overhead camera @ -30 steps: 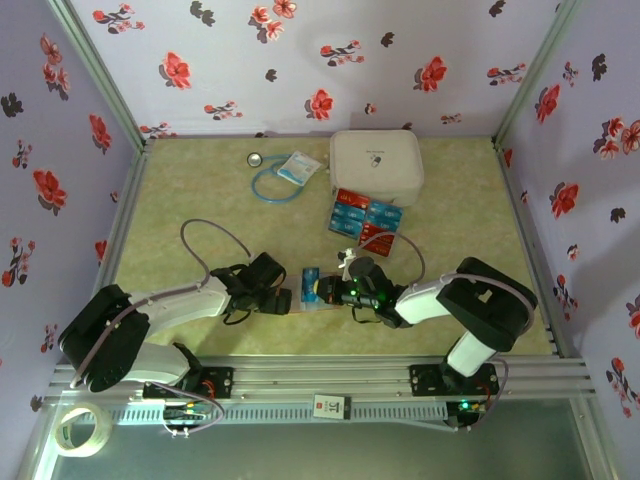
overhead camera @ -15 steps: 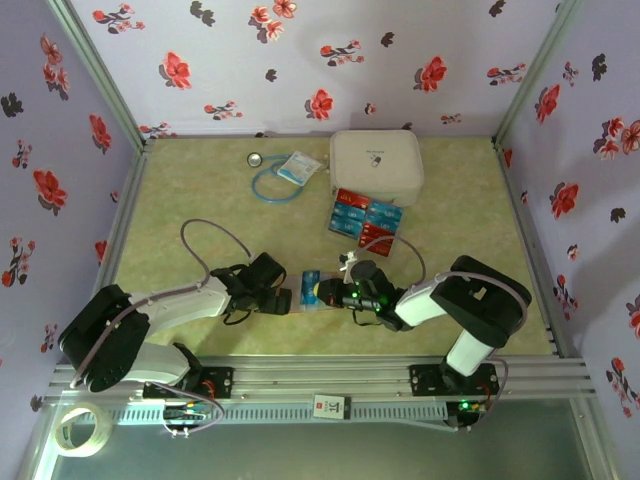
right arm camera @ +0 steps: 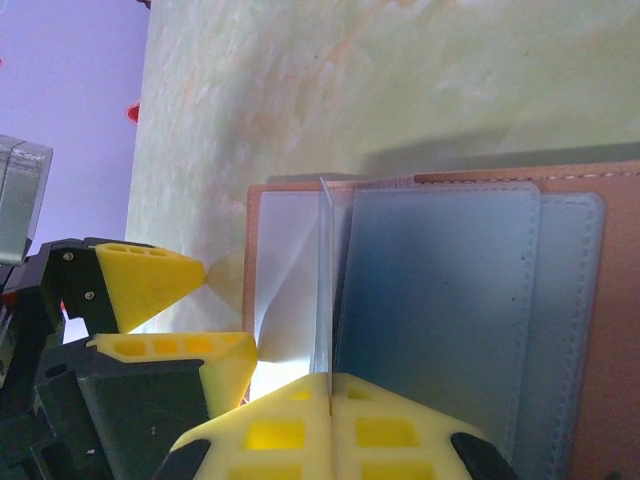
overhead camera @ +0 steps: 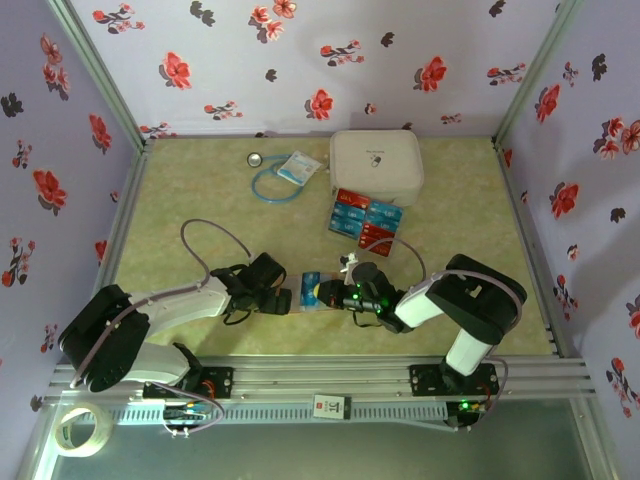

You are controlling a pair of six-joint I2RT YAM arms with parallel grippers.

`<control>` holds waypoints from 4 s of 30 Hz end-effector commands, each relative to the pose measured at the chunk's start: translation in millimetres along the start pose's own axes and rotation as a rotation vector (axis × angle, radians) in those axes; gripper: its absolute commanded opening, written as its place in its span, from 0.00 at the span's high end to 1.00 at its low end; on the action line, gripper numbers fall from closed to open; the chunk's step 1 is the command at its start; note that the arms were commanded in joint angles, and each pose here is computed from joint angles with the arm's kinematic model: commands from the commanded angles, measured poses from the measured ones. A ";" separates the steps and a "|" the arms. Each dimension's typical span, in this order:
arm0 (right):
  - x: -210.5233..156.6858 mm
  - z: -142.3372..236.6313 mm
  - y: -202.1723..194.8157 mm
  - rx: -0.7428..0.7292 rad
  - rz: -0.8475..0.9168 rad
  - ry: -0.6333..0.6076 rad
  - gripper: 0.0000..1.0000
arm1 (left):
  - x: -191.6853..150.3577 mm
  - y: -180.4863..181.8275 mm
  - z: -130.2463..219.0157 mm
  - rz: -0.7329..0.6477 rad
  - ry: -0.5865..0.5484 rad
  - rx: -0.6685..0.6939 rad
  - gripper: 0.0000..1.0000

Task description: Put the credit cards into the card holder

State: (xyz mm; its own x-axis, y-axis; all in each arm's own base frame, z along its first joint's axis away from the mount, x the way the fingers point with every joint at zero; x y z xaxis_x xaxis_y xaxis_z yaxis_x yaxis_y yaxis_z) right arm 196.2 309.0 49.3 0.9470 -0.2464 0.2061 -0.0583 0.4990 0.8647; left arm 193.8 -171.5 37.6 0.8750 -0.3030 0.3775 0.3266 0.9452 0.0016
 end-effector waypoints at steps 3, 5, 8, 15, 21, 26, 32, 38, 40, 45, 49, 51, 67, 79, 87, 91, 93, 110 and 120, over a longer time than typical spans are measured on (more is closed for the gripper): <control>-12.0 2.4 -12.9 -0.032 -0.014 0.038 0.99 | -6.4 5.1 -3.7 0.000 0.011 0.030 0.01; -12.7 2.9 -13.9 -0.035 -0.016 0.040 0.99 | -7.0 5.3 -4.1 -0.001 0.012 0.030 0.00; -14.9 3.5 -16.3 -0.045 -0.020 0.048 0.99 | -6.6 5.0 -4.0 -0.002 0.010 0.029 0.00; -18.1 4.2 -20.4 -0.062 -0.024 0.061 0.99 | -7.1 5.1 -4.8 0.000 0.012 0.029 0.00; -19.9 2.4 -21.1 -0.067 -0.025 0.072 0.99 | -6.7 5.0 -4.6 0.002 0.010 0.029 0.00; -20.9 -0.7 -21.0 -0.074 -0.026 0.089 0.98 | -6.7 4.9 -4.6 0.001 0.010 0.029 0.00; -22.5 -2.5 -21.1 -0.083 -0.020 0.106 0.93 | -7.2 5.1 -4.7 0.002 0.010 0.029 0.00; -22.8 -3.0 -21.4 -0.099 -0.008 0.115 0.85 | -6.8 5.0 -4.7 0.005 0.007 0.028 0.00; -22.1 -2.4 -21.1 -0.105 -0.003 0.113 0.79 | -6.9 5.1 -4.7 0.005 0.008 0.028 0.00; -19.2 1.4 -21.1 -0.138 0.020 0.104 0.69 | -8.0 5.5 -5.2 0.006 0.010 0.029 0.00; -15.6 6.1 -21.5 -0.180 0.048 0.092 0.64 | -7.8 5.3 -5.4 0.005 0.008 0.028 0.00; -14.3 7.9 -21.0 -0.196 0.062 0.089 0.63 | -7.9 5.4 -5.4 0.005 0.008 0.028 0.00; -13.6 -3.4 -13.9 -0.203 0.079 0.105 0.61 | -8.2 4.9 -6.3 0.005 0.005 0.024 0.00; -9.0 -1.0 -17.8 -0.240 0.086 0.077 0.64 | -8.7 4.9 -6.9 0.006 0.005 0.023 0.00; -7.8 1.7 -22.4 -0.244 0.070 0.050 0.69 | -9.6 5.1 -7.4 0.006 0.007 0.022 0.00; -6.0 2.5 -24.1 -0.250 0.067 0.039 0.75 | -10.3 5.4 -7.5 0.006 0.009 0.023 0.00; -5.9 2.7 -24.9 -0.253 0.066 0.036 0.77 | -9.7 5.1 -7.4 0.005 0.007 0.022 0.00; 0.9 4.3 -28.1 -0.249 0.040 0.003 0.85 | -11.1 5.0 -8.2 0.002 0.012 0.022 0.00; 5.5 0.2 -20.5 -0.182 -0.008 -0.004 0.86 | -11.5 4.9 -8.7 0.001 0.012 0.022 0.00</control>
State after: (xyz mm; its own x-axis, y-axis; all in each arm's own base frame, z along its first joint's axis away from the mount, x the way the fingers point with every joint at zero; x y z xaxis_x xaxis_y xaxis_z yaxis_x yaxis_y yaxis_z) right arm 201.4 302.3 41.5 0.9471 -0.2276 0.2263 -0.0312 0.6365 0.7707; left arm 194.5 -170.8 35.7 0.8710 -0.3021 0.3875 0.3251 0.9456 0.0063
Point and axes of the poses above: each hand's point on the last joint's axis, 136 mm out from that joint toward the fingers, its own z axis back along the fingers, its own y axis along the line the jaws close on, x = y × z, the point moved 2 cm from there along z, back along the fingers, and after that the axes turned 9 degrees about -z, right-handed, at the moved point
